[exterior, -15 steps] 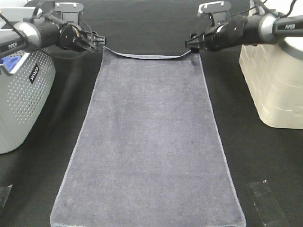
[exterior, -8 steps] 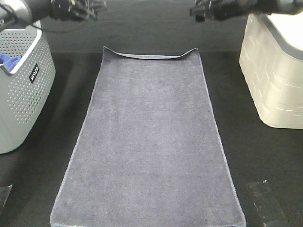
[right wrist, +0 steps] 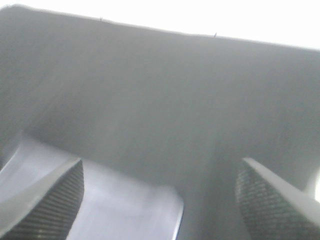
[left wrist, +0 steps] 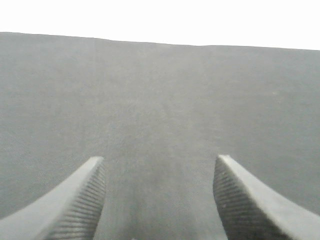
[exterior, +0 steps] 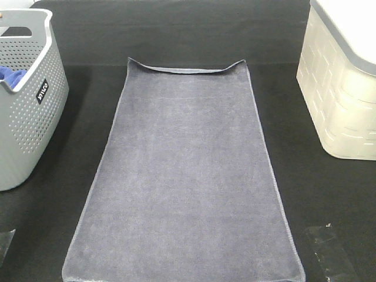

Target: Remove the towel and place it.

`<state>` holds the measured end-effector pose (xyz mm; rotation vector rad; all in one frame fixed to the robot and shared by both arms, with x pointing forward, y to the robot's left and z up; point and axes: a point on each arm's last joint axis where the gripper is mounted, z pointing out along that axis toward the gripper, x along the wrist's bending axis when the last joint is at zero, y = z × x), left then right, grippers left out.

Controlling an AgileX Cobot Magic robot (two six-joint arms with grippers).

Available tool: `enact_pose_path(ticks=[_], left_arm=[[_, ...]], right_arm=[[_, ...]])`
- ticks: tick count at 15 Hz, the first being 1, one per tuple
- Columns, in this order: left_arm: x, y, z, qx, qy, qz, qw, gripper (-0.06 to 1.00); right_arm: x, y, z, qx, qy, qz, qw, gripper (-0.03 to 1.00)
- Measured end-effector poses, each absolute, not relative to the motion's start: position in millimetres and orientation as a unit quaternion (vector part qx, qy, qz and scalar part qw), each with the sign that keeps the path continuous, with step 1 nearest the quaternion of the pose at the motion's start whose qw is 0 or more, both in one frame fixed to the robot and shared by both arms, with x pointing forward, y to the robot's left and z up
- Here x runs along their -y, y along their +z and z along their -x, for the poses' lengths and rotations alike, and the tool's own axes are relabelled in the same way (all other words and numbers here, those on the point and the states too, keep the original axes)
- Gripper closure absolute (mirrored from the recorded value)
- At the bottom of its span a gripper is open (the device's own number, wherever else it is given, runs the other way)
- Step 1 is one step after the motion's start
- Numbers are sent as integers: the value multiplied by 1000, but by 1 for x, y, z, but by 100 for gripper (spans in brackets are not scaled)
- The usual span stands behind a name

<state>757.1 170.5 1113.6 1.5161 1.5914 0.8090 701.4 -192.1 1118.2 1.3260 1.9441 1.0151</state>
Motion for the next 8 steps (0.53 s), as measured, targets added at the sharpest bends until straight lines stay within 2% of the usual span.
enact_pose_path(ticks=[3, 4, 7, 8], left_arm=[[-186, 1155, -707, -657, 280, -640, 284, 34], [-190, 1171, -693, -652, 279, -650, 272, 34], [-198, 1219, -657, -623, 291, -658, 305, 34], [-200, 1229, -643, -612, 290, -667, 312, 34]], right_arm=[[199, 1152, -651, -767, 317, -520, 203, 19], [202, 1160, -637, -765, 304, -538, 179, 19], [212, 1178, -600, -761, 246, -586, 131, 19], [215, 1183, -594, -759, 238, -591, 134, 19]])
